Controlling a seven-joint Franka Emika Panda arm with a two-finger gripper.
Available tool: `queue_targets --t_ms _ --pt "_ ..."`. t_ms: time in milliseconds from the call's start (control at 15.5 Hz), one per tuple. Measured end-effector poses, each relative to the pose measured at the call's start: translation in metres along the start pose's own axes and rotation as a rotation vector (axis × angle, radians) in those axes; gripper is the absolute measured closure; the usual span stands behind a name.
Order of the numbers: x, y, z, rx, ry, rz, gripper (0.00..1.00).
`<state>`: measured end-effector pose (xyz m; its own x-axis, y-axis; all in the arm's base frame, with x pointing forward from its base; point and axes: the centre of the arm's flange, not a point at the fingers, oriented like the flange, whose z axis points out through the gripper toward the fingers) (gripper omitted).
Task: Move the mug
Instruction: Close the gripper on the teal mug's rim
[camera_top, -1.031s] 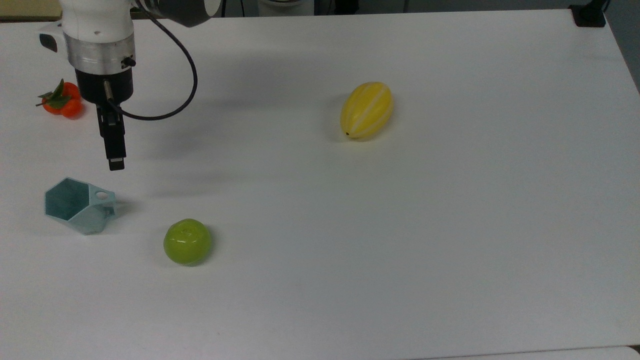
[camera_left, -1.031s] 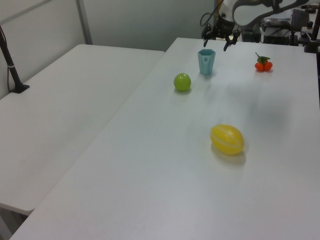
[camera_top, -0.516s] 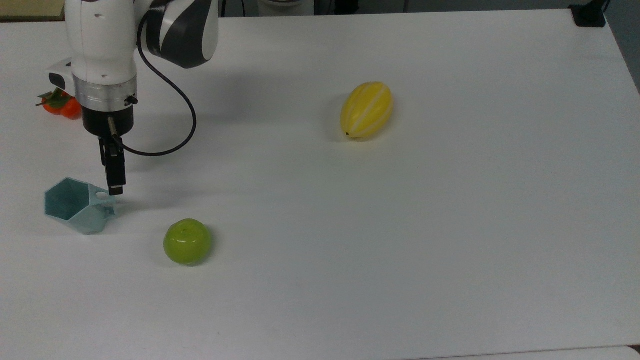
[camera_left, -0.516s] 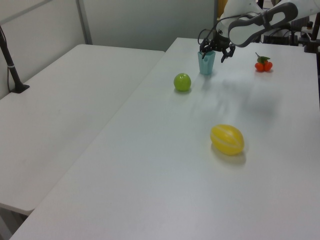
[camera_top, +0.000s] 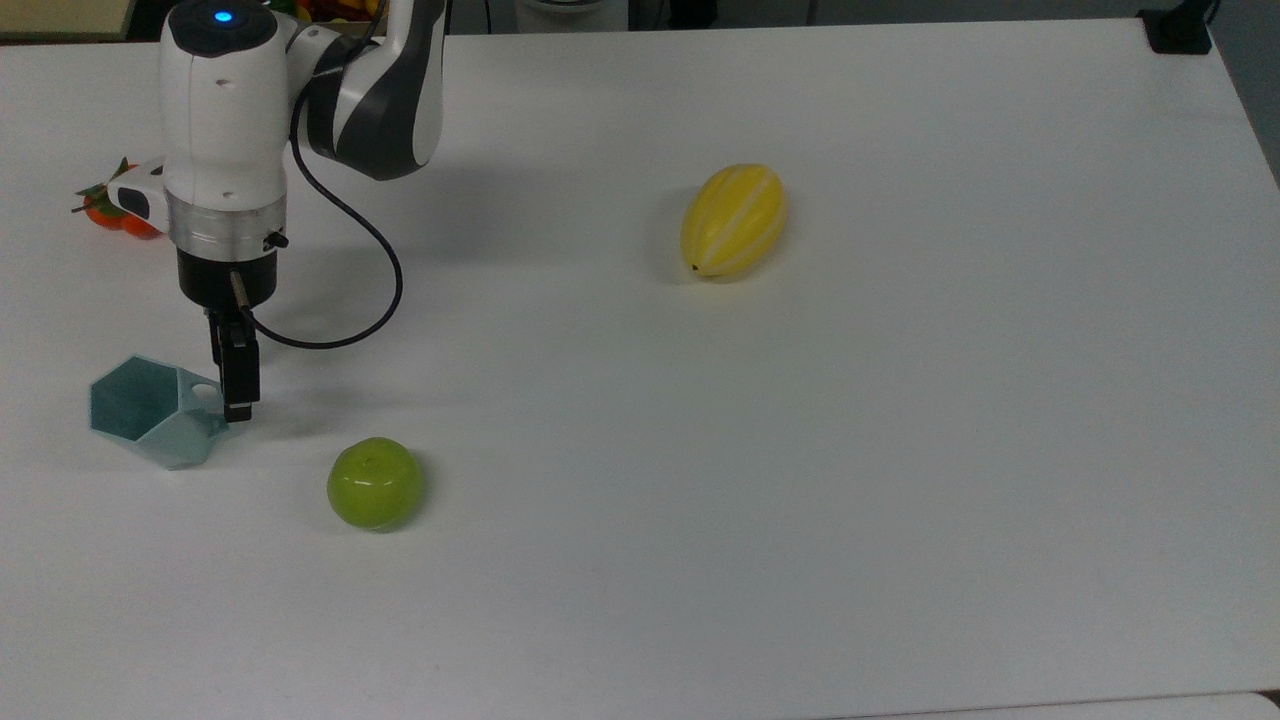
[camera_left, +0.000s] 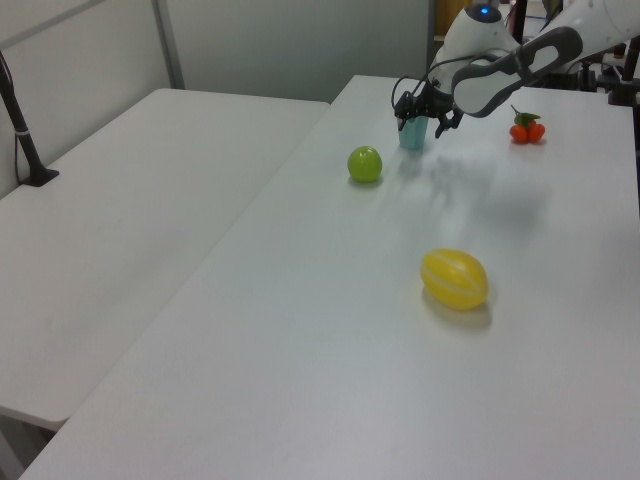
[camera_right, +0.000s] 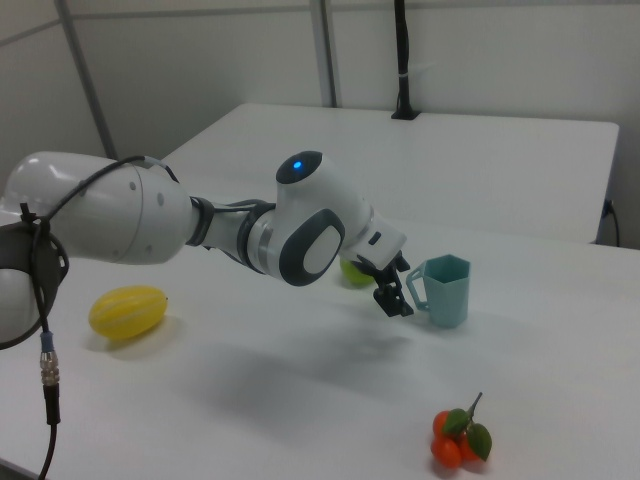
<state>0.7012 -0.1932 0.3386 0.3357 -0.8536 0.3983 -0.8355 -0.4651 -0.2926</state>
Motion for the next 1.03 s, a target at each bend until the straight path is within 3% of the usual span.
queue_targets --t_ms 387,516,644,773,838,902,1031 --pt "0.000 -0.001 0.017 -0.011 0.020 -0.037 0.02" --pt "0.002 -0.002 0.017 -0.016 0.031 -0.059 0.19" --pt "0.002 -0.002 0.017 -0.024 0.041 -0.083 0.23" --pt "0.003 -0.001 0.018 -0.032 0.049 -0.103 0.39" --pt "0.003 0.000 0.018 -0.038 0.055 -0.115 0.39" --pt "0.004 0.001 0.019 -0.043 0.061 -0.130 0.50" --pt "0.003 0.001 0.019 -0.048 0.066 -0.145 0.54"
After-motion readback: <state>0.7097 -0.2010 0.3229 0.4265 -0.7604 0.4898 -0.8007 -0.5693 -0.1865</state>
